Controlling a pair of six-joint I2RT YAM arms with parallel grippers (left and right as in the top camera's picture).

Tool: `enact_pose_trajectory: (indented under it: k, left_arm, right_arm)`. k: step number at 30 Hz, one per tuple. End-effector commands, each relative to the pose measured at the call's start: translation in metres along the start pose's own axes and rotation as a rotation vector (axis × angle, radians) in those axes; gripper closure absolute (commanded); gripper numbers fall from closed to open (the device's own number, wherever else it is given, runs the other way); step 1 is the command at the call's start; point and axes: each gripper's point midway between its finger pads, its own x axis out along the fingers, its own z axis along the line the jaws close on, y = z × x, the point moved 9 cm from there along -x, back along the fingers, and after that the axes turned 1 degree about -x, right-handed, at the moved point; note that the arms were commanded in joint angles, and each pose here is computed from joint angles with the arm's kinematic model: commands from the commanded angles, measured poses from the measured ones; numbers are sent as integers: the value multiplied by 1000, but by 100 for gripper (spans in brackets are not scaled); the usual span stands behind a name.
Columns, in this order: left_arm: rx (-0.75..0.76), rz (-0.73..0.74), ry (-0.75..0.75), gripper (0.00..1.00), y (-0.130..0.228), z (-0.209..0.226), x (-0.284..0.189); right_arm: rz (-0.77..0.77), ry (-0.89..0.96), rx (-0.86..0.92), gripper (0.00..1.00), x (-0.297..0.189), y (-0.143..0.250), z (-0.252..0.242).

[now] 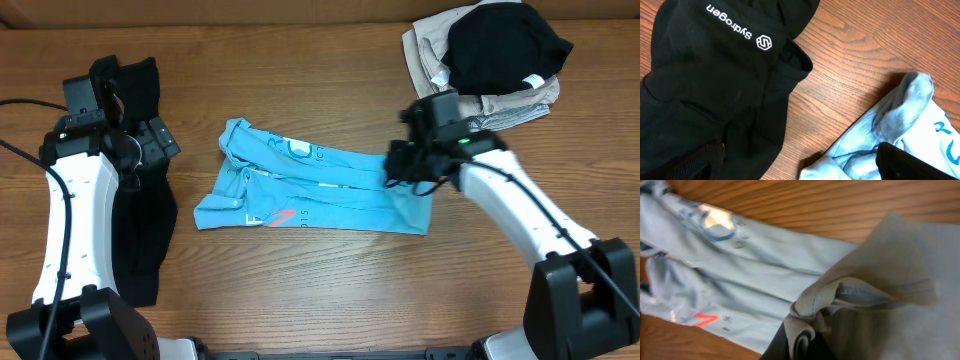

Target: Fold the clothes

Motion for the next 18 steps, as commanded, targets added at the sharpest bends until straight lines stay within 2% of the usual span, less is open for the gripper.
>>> enact_pose_trajectory:
  k: [1,3,5,6,9,12,15,18]
  left_arm:
    - [24,-20,18,0,-5,-4,-6]
    - [24,-20,18,0,-5,-4,-6]
    - [24,-22,18,0,-5,-4,-6]
    - [24,-23,18,0,-5,-4,-6]
    - [24,-22,18,0,-5,-4,-6]
    - [24,-21,18,0,-5,-4,-6]
    - [25,-19,22,0,-4,-5,-5]
    - [25,-14,20,0,-4,-5,-5]
  right_arm:
    - [-69,1,-2,96,-4,-7,22]
    - [-73,-11,-21,80,-1,-6,29]
    - [-75,-24,-36,73,2,-5,34]
    - [-73,-33,-41,66,2,-5,36]
    - [-52,-82,-56,57,2,-3,40]
    - [-34,-112,-67,54,2,-1,42]
    - [-28,-101,-60,43,1,-1,40]
    - [-41,-52,-45,40,1,-3,32]
